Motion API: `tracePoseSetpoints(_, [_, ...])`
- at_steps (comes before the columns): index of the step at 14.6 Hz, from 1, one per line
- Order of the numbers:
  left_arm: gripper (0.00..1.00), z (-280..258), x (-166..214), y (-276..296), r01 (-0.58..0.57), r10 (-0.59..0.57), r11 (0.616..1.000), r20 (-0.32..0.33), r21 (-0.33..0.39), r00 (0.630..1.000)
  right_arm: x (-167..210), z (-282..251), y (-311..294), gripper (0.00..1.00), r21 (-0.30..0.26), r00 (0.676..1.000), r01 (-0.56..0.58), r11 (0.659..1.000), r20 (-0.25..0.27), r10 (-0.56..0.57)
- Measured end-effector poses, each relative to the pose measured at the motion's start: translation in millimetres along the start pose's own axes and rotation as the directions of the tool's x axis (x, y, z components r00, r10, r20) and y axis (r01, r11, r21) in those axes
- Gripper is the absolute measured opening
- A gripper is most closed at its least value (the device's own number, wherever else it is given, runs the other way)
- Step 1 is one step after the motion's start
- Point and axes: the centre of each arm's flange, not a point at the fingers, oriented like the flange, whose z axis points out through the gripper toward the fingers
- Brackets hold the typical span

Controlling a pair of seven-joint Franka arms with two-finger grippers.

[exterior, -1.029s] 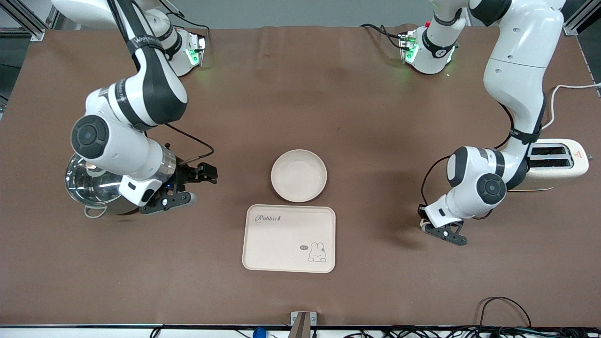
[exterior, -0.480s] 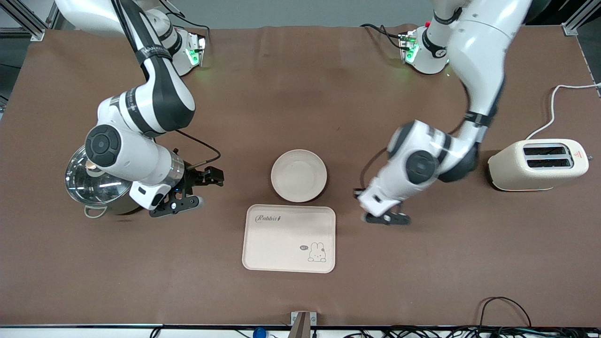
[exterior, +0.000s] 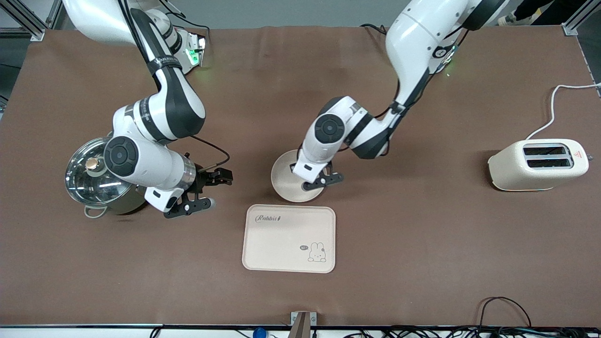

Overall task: Place bun in plate and plate on tray
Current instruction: 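Carry the bun over the white plate and release it with the left gripper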

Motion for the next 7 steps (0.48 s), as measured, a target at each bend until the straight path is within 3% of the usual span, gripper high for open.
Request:
tracePoseSetpoints(3, [0.52,22,-7,3,0.032,-0.032,0.999,0.003,-0.01,0.999,2,35,-4,1.0,0.03,0.998,-0.016,0.999,0.054,0.014])
tracePoseSetpoints(7, [0.9,11,15,-4,0.027,-0.027,1.0,-0.017,-0.012,0.999,3,81,-16,0.98,0.081,0.993,-0.043,0.996,0.117,0.033])
